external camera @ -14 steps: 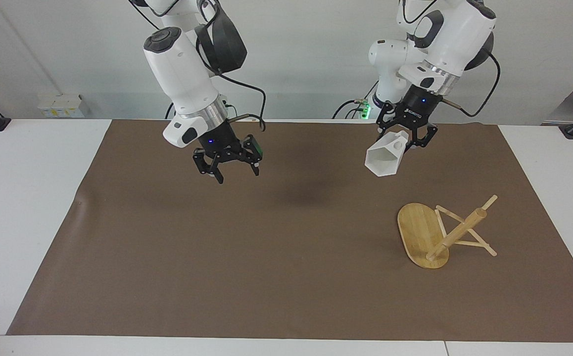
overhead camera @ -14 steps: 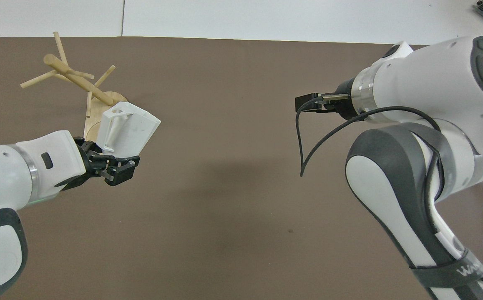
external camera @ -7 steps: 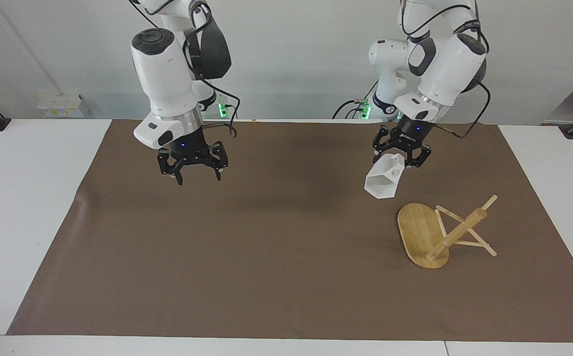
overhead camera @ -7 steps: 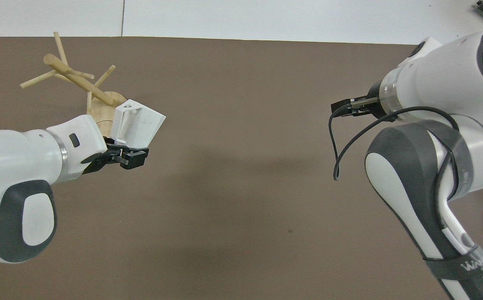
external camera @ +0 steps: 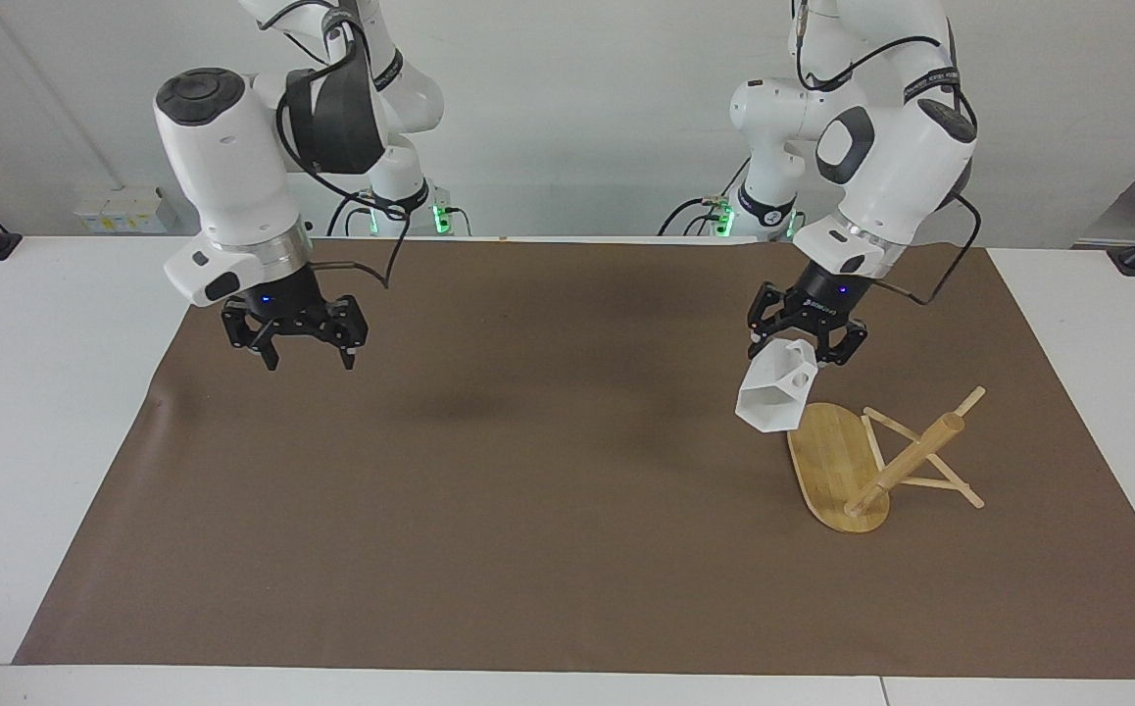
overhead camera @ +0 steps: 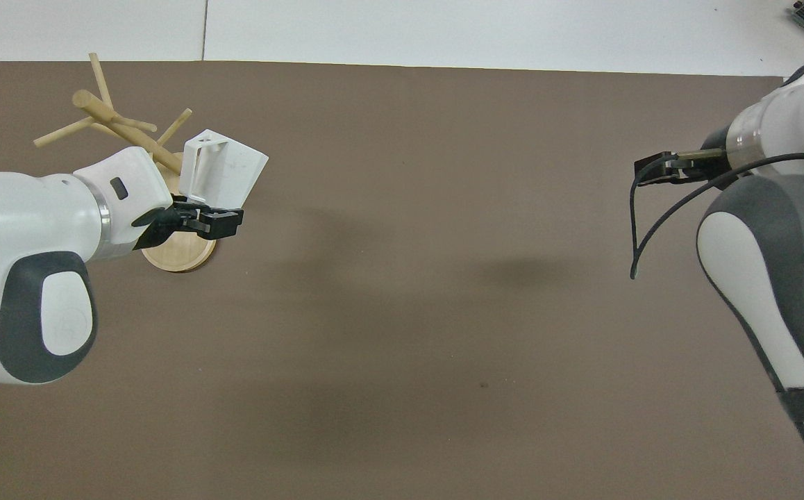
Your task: Hang cup on rack
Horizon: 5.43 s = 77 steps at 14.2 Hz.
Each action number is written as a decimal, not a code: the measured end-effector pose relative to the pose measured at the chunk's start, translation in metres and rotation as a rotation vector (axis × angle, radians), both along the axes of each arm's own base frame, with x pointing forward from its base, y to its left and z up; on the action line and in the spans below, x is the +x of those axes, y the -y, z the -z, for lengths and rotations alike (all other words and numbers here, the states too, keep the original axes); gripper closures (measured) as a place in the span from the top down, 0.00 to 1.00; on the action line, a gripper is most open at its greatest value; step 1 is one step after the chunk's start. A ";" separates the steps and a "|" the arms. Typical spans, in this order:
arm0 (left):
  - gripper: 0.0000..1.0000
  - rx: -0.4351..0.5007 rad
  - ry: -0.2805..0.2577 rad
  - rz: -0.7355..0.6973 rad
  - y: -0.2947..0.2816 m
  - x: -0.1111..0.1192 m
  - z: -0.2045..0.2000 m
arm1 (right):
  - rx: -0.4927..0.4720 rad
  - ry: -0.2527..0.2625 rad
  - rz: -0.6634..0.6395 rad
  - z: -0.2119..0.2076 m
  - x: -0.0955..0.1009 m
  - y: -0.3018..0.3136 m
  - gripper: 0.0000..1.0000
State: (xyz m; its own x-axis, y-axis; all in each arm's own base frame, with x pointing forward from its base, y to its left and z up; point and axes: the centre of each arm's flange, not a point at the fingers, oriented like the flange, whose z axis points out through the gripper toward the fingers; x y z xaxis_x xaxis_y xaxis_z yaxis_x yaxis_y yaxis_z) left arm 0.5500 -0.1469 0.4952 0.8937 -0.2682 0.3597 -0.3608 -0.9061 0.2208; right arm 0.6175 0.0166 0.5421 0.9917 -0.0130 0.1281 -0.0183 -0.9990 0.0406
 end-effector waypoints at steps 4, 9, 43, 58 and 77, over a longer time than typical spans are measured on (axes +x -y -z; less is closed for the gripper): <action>0.72 -0.010 0.026 -0.058 -0.019 0.021 -0.002 | -0.007 -0.004 0.051 0.000 0.000 0.031 1.00; 0.72 -0.015 0.022 -0.101 -0.029 0.032 0.009 | -0.010 -0.061 0.058 -0.012 -0.015 0.032 1.00; 1.00 -0.130 -0.107 -0.516 -0.056 0.049 0.026 | -0.011 -0.160 0.106 -0.090 -0.065 0.063 1.00; 1.00 0.273 -0.273 -0.283 -0.084 -0.035 -0.105 | 0.003 -0.158 0.068 -0.088 -0.064 0.068 1.00; 1.00 0.347 -0.280 -0.174 -0.086 -0.023 -0.152 | 0.003 -0.158 0.066 -0.088 -0.064 0.067 1.00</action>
